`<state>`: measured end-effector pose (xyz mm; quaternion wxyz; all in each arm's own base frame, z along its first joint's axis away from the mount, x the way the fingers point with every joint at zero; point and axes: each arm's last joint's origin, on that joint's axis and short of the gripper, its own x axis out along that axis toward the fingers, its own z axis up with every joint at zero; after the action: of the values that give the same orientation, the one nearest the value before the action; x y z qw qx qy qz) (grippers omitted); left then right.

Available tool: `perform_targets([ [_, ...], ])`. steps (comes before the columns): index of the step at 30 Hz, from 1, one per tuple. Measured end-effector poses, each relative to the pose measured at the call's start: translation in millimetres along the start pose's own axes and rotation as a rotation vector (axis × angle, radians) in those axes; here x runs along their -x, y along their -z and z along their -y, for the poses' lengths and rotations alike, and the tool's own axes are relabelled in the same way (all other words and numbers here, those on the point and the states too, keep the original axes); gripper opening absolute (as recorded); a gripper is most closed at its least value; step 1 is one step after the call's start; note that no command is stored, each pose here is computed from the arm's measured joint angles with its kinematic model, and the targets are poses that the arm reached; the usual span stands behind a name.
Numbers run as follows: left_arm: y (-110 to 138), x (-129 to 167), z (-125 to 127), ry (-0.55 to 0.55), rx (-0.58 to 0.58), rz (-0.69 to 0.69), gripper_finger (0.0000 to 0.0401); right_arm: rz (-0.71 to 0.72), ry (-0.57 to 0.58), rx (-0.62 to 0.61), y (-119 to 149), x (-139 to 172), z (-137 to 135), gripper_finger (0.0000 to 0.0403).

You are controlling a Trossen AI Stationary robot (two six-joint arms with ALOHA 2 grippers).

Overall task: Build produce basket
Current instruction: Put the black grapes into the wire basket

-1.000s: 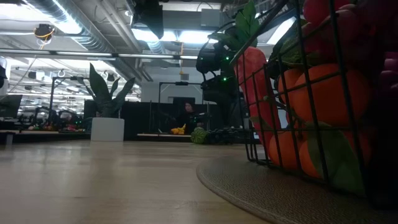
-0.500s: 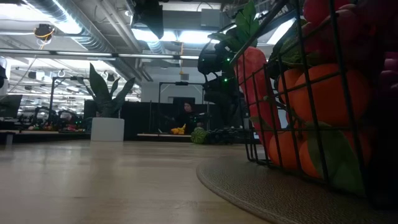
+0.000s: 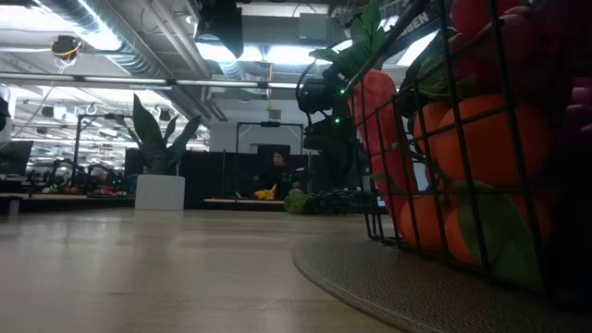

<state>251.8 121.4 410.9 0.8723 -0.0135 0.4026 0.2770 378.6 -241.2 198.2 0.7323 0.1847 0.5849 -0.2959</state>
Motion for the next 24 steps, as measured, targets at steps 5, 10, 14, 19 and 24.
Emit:
perform_targets([
  [5,0.0,0.0,0.0,0.0,0.0,0.0,0.0066,-0.02,0.045,0.053,0.9,-8.9,-0.4,0.0107],
  [10,0.0,0.0,-0.1,0.0,0.001,0.0,0.0066,-0.026,0.072,0.066,1.5,-11.6,-2.2,0.0107],
  [14,0.0,0.0,0.0,0.0,0.0,0.0,0.0066,-0.02,0.077,0.081,0.9,-11.5,-2.2,0.0107],
  [19,-0.1,-0.1,0.0,0.0,0.001,0.0,0.0066,-0.004,0.08,0.12,-0.8,-11.5,-2.2,0.0105],
  [24,-0.1,-0.2,-0.1,0.0,0.001,0.0,0.0066,-0.007,0.079,0.169,-0.7,-11.5,-2.2,0.0092],
])
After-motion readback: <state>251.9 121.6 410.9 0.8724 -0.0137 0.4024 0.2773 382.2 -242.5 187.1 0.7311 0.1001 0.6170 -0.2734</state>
